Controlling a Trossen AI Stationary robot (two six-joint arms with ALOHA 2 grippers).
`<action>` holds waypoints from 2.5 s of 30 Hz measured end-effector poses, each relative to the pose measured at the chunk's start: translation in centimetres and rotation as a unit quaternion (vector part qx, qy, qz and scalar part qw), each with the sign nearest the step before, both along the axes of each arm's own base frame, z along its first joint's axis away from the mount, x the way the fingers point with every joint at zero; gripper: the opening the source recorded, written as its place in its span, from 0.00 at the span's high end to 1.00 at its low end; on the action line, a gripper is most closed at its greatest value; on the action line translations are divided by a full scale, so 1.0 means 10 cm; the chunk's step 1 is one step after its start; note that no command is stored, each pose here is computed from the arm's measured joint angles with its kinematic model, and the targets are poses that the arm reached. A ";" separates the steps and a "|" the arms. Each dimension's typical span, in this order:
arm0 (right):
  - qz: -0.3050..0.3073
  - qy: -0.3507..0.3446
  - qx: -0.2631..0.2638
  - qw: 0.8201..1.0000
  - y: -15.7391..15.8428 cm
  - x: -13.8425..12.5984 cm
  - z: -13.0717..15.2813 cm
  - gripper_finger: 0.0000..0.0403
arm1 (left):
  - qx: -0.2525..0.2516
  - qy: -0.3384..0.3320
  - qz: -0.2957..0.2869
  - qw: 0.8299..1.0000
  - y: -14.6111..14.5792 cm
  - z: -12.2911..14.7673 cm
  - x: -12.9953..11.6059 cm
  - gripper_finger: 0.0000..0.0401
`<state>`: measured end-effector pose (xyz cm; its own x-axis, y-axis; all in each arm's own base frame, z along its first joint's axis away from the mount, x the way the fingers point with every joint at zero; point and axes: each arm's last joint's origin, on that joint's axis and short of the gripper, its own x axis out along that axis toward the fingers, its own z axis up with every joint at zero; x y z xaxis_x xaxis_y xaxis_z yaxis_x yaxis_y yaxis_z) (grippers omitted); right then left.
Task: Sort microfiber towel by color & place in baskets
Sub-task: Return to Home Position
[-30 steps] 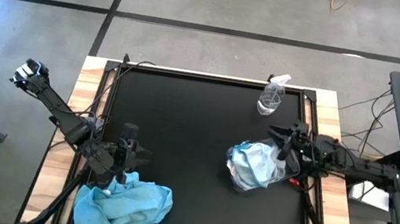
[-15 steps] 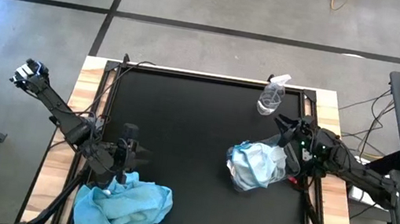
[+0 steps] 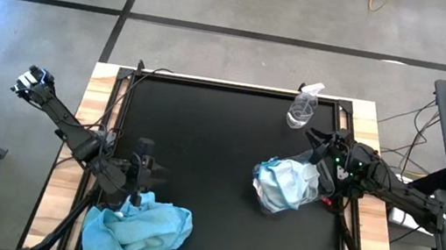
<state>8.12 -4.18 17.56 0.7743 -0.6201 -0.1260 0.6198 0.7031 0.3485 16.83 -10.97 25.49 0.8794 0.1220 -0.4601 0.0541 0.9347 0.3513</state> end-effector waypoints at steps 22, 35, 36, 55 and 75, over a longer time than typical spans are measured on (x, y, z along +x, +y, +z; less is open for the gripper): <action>0.000 -0.001 0.000 1.000 0.00 0.00 0.01 0.65 | -0.068 -0.148 -0.056 0.985 0.50 -0.39 -0.32 0.72; 0.000 -0.001 0.000 1.000 0.00 0.00 0.01 0.65 | -0.018 -0.185 -0.021 0.982 0.68 -0.46 -0.45 0.72; 0.000 -0.001 0.000 1.000 0.00 0.00 0.01 0.65 | -0.014 -0.189 -0.010 0.982 0.70 -0.47 -0.47 0.72; 0.000 -0.001 0.000 1.000 0.00 0.00 0.01 0.65 | -0.001 -0.244 0.144 0.959 0.87 -0.69 -0.66 0.72; 0.000 -0.001 0.000 1.000 0.00 0.00 0.01 0.65 | -0.007 -0.279 0.169 0.945 0.94 -0.78 -0.71 0.72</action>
<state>8.10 -4.16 17.66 0.7748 -0.6198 -0.1246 0.6190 0.7036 0.3489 9.75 -1.58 17.65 0.8978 0.4361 0.0607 -0.4380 0.8703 0.2254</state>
